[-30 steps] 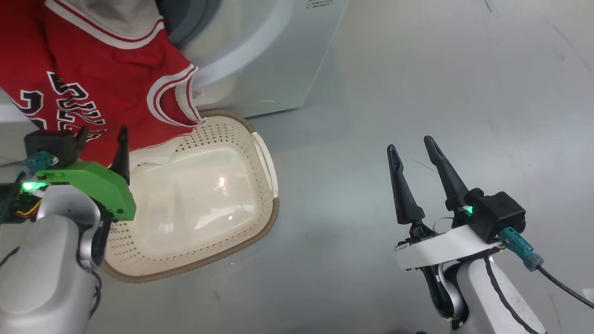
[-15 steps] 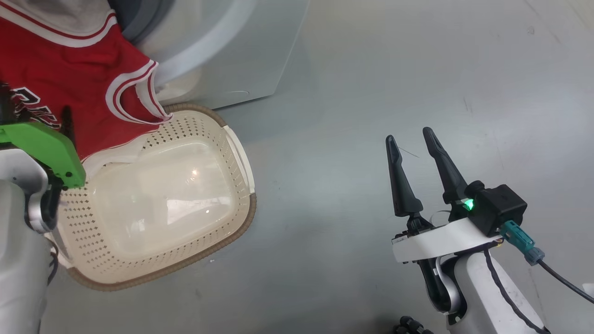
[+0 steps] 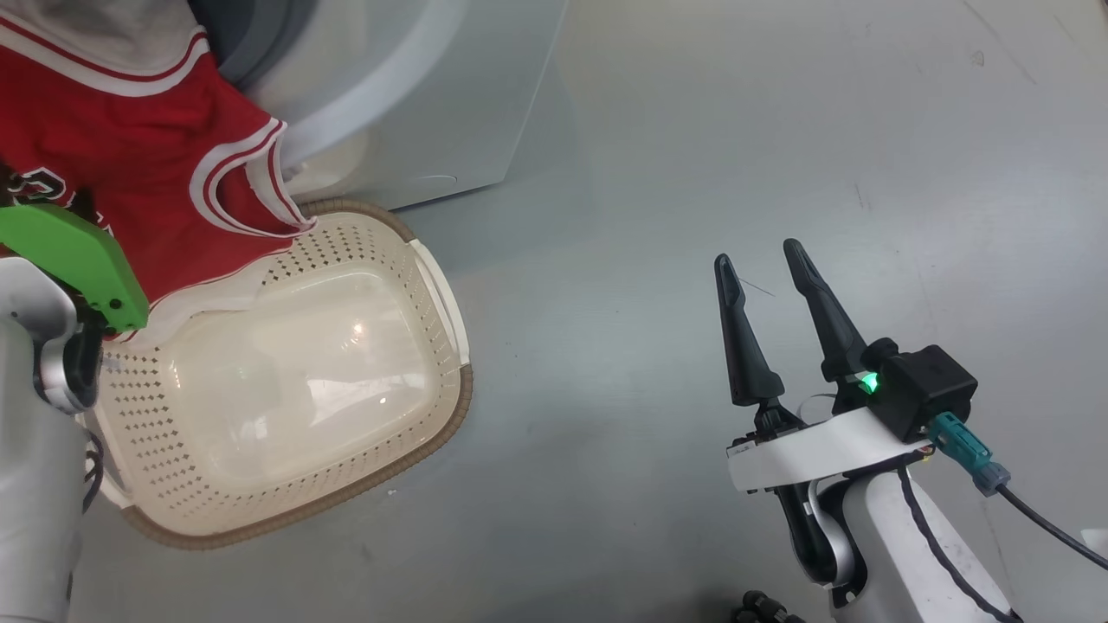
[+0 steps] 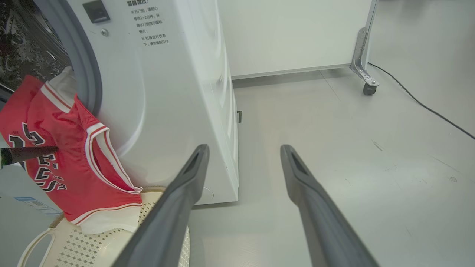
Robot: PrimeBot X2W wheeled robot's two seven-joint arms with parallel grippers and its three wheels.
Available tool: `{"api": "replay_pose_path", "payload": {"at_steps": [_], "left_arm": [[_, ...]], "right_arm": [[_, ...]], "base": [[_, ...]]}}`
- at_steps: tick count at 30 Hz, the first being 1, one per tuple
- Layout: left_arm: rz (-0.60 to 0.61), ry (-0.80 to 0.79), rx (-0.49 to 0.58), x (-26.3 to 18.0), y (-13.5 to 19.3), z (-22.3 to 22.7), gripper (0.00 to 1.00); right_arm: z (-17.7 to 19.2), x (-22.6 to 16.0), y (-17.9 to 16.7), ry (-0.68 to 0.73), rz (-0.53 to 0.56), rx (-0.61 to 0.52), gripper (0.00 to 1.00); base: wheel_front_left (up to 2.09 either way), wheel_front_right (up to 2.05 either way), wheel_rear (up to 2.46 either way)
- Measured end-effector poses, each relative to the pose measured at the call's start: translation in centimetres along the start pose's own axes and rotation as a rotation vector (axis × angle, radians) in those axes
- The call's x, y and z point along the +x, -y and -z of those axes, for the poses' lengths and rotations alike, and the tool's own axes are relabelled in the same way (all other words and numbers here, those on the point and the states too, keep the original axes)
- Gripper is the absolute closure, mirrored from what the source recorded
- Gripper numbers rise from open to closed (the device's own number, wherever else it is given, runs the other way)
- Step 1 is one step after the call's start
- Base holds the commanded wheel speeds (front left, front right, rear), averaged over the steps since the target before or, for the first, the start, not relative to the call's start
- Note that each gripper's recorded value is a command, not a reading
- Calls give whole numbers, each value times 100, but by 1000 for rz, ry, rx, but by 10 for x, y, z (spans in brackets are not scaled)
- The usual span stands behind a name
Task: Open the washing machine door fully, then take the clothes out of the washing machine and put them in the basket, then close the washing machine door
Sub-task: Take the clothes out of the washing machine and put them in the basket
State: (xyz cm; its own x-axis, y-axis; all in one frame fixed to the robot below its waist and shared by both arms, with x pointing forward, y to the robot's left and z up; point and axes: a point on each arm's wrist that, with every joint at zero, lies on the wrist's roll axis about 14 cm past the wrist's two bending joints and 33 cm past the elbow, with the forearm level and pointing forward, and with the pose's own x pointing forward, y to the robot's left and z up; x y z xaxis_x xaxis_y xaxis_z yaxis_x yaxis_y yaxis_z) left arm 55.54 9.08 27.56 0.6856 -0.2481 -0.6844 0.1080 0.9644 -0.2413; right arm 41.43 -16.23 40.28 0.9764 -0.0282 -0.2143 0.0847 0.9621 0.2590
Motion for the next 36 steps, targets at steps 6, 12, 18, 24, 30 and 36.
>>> {"api": "replay_pose_path", "payload": {"at_steps": [6, 12, 18, 24, 30, 36], "left_arm": [[17, 4, 11, -2, 6, 5, 100], [33, 94, 4, -8, 10, -9, 100], [72, 240, -23, -22, 23, -28, 100], [134, 393, -57, -45, 41, -45, 100], [160, 534, -59, -75, 45, -60, 100], [169, 638, -67, -104, 47, -75, 100]], "right_arm": [[-2, 1, 1, 6, 7, -1, 0], [-2, 5, 0, 11, 2, -1, 0], [0, 10, -6, 12, -19, -12, 0], [3, 15, -14, 10, -47, -34, 0], [5, 20, -26, 10, -89, -47, 0], [6, 23, -38, 10, -131, -55, 0]], "base": [[0, 0, 0], [0, 0, 0], [0, 0, 0], [0, 0, 0], [0, 0, 0], [0, 0, 0]]}}
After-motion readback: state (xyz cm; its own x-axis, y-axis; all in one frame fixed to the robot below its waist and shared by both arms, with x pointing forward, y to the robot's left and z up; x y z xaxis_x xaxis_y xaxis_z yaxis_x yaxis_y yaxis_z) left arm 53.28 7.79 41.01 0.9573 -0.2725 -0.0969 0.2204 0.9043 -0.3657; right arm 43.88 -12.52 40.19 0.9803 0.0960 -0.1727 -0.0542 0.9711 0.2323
